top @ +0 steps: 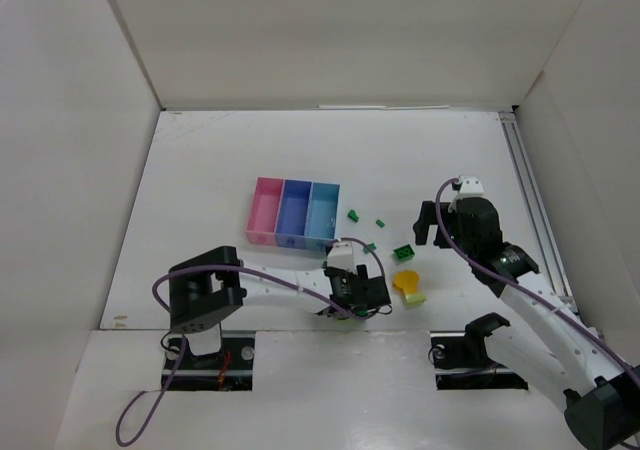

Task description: Sort the legos into containers by color

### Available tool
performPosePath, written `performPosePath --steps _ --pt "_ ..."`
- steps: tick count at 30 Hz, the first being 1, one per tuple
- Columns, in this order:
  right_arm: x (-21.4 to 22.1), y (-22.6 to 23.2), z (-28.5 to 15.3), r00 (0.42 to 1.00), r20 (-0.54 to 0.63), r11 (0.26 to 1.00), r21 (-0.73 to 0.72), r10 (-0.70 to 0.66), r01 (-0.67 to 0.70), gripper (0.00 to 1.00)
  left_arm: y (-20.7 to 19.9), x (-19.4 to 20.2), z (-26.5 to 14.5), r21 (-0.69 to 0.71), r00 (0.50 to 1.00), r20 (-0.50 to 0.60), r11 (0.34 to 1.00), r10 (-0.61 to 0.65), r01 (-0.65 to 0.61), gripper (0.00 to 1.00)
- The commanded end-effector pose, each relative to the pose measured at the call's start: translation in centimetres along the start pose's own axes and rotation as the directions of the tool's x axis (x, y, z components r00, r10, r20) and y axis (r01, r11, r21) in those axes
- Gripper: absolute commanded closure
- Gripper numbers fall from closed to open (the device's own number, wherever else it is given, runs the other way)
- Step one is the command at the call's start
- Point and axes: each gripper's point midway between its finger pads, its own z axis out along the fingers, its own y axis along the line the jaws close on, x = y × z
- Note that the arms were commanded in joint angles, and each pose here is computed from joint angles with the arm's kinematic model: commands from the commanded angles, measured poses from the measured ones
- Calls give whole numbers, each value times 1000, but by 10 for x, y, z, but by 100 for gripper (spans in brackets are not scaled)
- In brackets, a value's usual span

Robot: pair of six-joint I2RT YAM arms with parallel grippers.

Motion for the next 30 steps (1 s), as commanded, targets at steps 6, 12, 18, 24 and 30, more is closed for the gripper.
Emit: performPosePath --steps 6,12,18,24,30 --pt "-9 -3 -1 999 39 1000 10 4 -5 0 6 32 7 7 994 -105 1000 -27 28 52" --pt "-14 -2 -6 998 58 1000 5 8 -8 0 -6 -5 -13 17 998 13 998 -61 60 57" --pt "-36 19 -23 991 135 992 -118 -22 38 0 -9 -92 -67 103 943 268 979 -198 176 56" --pt "-74 80 -83 901 430 851 -453 -52 265 0 7 -166 -128 274 809 474 931 -348 240 54" --pt "-82 120 -137 813 578 659 -637 65 400 0 16 -204 -177 485 714 490 837 -500 253 54"
